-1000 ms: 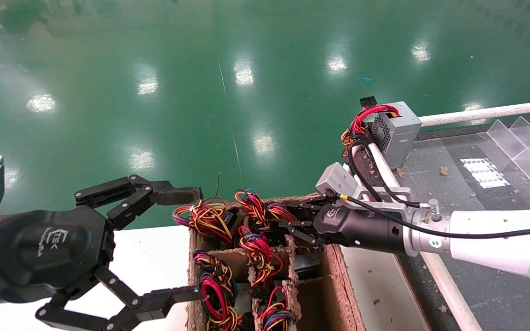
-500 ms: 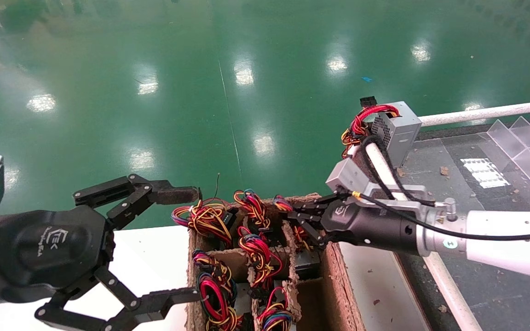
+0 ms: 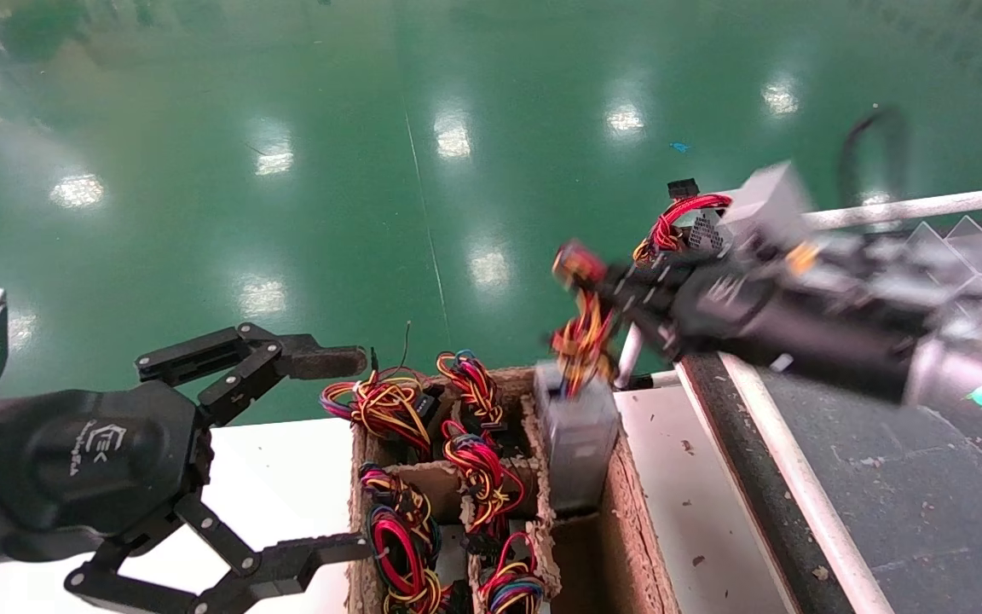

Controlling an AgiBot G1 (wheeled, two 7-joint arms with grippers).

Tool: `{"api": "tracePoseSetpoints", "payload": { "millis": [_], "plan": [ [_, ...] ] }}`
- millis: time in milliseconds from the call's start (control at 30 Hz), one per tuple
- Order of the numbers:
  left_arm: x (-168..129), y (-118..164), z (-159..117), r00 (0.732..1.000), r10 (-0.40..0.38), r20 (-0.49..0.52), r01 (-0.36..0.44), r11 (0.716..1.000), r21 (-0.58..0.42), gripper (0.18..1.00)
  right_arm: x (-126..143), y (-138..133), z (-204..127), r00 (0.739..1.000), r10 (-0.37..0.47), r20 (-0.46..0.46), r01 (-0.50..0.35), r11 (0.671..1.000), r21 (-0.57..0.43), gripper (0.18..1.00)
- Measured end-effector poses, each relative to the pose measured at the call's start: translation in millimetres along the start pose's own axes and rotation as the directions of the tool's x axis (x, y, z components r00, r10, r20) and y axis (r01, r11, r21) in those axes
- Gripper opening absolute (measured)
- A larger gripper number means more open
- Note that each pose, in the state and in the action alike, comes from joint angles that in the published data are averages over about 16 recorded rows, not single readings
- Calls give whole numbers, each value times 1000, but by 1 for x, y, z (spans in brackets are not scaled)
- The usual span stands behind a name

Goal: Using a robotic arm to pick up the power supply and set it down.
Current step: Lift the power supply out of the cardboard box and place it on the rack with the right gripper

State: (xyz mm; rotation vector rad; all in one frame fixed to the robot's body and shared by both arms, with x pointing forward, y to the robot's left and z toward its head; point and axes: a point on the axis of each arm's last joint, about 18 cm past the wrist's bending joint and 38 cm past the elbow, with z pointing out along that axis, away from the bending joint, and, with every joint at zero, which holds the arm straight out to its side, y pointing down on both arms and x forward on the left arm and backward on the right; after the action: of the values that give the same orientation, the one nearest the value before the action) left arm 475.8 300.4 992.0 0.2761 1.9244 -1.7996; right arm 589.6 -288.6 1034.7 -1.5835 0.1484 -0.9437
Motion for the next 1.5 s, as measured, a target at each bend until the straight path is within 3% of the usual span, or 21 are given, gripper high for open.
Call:
{"api": "tracePoseSetpoints", "payload": {
  "millis": [233,467,733,900,1100,1500],
  "plan": [
    [0,0,0,1000,0,0,0,1000,0,1001,30,-69,-49,982,-127,-141,143,984,110,223],
    [0,0,0,1000,0,0,0,1000,0,1001,65,-120,-96,910,-242,-337,297,947,123,223],
    [0,0,0,1000,0,0,0,1000,0,1001,111,-127,-134,794,-317,-520,364,931,-12,223],
    [0,0,0,1000,0,0,0,1000,0,1001,138,-107,-148,747,-340,-571,332,935,-123,223],
    [0,0,0,1000,0,0,0,1000,0,1001,162,-70,-149,742,-341,-578,253,940,-229,223],
    [0,0,0,1000,0,0,0,1000,0,1001,186,-16,-106,792,-311,-526,151,934,-325,223]
  ]
}}
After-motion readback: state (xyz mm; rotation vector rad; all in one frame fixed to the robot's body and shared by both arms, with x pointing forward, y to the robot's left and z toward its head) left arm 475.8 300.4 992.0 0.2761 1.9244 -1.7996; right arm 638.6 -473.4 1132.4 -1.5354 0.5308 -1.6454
